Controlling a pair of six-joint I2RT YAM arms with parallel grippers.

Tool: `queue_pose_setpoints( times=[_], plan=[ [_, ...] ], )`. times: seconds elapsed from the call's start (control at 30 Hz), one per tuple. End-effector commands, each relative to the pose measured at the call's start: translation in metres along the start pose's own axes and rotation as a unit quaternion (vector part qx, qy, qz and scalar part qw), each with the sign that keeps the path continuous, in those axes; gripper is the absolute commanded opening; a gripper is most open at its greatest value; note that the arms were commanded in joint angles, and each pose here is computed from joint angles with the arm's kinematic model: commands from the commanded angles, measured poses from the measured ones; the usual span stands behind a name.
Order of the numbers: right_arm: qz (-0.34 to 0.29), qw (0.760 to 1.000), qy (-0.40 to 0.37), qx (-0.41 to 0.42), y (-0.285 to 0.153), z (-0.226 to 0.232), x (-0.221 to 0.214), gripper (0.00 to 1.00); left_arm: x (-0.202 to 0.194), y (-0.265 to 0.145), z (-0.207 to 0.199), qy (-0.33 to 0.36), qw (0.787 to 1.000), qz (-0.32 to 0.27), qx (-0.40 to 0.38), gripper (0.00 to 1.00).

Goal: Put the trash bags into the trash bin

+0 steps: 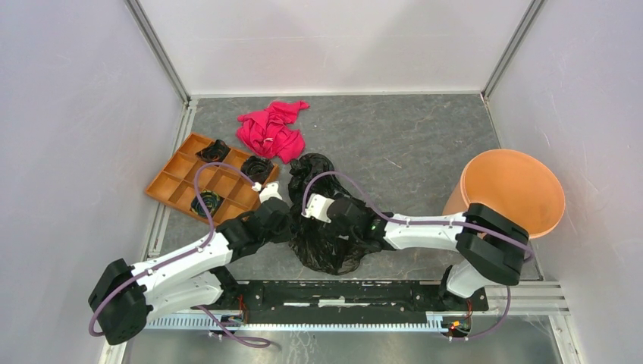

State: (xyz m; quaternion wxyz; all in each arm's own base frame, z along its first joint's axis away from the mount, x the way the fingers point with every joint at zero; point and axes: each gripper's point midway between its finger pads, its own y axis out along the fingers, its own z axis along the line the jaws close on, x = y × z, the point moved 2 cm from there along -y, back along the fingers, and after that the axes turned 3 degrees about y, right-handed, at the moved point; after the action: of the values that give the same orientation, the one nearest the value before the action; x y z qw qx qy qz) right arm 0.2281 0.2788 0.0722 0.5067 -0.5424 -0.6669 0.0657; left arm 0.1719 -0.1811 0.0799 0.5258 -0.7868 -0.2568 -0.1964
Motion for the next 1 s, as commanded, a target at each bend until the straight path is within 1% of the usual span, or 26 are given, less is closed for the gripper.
queue_pose_setpoints(
  times=[0.0, 0.1, 0.2, 0.23, 0.3, 0.37, 0.43, 0.47, 0.5, 0.6, 0.67, 0.77, 0.87, 0.9, 0.97],
  plan=[
    [-0.021, 0.996, 0.037, -0.078, 0.009, -0.022, 0.018, 0.70, 0.006, -0.002, 0.004, 0.009, 1.000, -0.018, 0.004, 0.02],
    [-0.018, 0.997, 0.032, -0.075, 0.014, -0.018, 0.016, 0.64, 0.006, -0.003, 0.006, 0.008, 1.000, -0.019, 0.004, 0.02],
    [-0.017, 0.997, 0.033, -0.072, 0.018, -0.015, 0.016, 0.62, 0.006, -0.003, 0.007, 0.006, 1.000, -0.020, 0.004, 0.02],
    [-0.018, 0.996, 0.036, -0.074, 0.018, -0.016, 0.017, 0.59, 0.006, -0.003, 0.007, 0.006, 1.000, -0.020, 0.005, 0.02],
    [-0.021, 0.995, 0.049, -0.083, 0.016, -0.019, 0.017, 0.47, 0.006, -0.003, 0.007, 0.005, 1.000, -0.020, 0.005, 0.02],
    [-0.027, 0.992, 0.070, -0.098, 0.011, -0.026, 0.019, 0.30, 0.006, -0.003, 0.008, 0.006, 1.000, -0.021, 0.007, 0.02],
    [-0.037, 0.989, 0.099, -0.102, 0.006, -0.036, 0.023, 0.15, 0.008, -0.004, 0.009, 0.008, 1.000, -0.024, 0.009, 0.02],
    [-0.043, 0.987, 0.117, -0.101, 0.003, -0.041, 0.024, 0.10, 0.010, -0.004, 0.008, 0.010, 1.000, -0.027, 0.011, 0.02],
    [-0.049, 0.985, 0.137, -0.096, 0.002, -0.046, 0.024, 0.07, 0.013, -0.003, 0.007, 0.012, 0.999, -0.032, 0.011, 0.02],
    [-0.066, 0.974, 0.211, -0.057, 0.006, -0.060, 0.015, 0.01, 0.028, 0.001, -0.002, 0.029, 0.999, -0.045, 0.009, 0.02],
    [-0.065, 0.965, 0.254, -0.028, 0.011, -0.072, 0.010, 0.00, 0.044, 0.010, -0.011, 0.048, 0.997, -0.049, 0.019, 0.02],
    [-0.063, 0.952, 0.300, -0.013, 0.012, -0.103, 0.023, 0.00, 0.087, 0.024, -0.020, 0.073, 0.995, -0.047, 0.051, 0.02],
    [-0.065, 0.948, 0.309, -0.042, -0.007, -0.159, 0.055, 0.00, 0.164, 0.021, -0.046, 0.099, 0.990, -0.081, 0.065, 0.02],
    [-0.070, 0.947, 0.307, -0.056, -0.020, -0.178, 0.068, 0.00, 0.197, 0.008, -0.065, 0.109, 0.986, -0.110, 0.055, 0.02],
    [-0.129, 0.942, 0.294, -0.097, -0.070, -0.225, 0.114, 0.00, 0.255, -0.035, -0.108, 0.125, 0.976, -0.180, 0.004, 0.02]
  ],
)
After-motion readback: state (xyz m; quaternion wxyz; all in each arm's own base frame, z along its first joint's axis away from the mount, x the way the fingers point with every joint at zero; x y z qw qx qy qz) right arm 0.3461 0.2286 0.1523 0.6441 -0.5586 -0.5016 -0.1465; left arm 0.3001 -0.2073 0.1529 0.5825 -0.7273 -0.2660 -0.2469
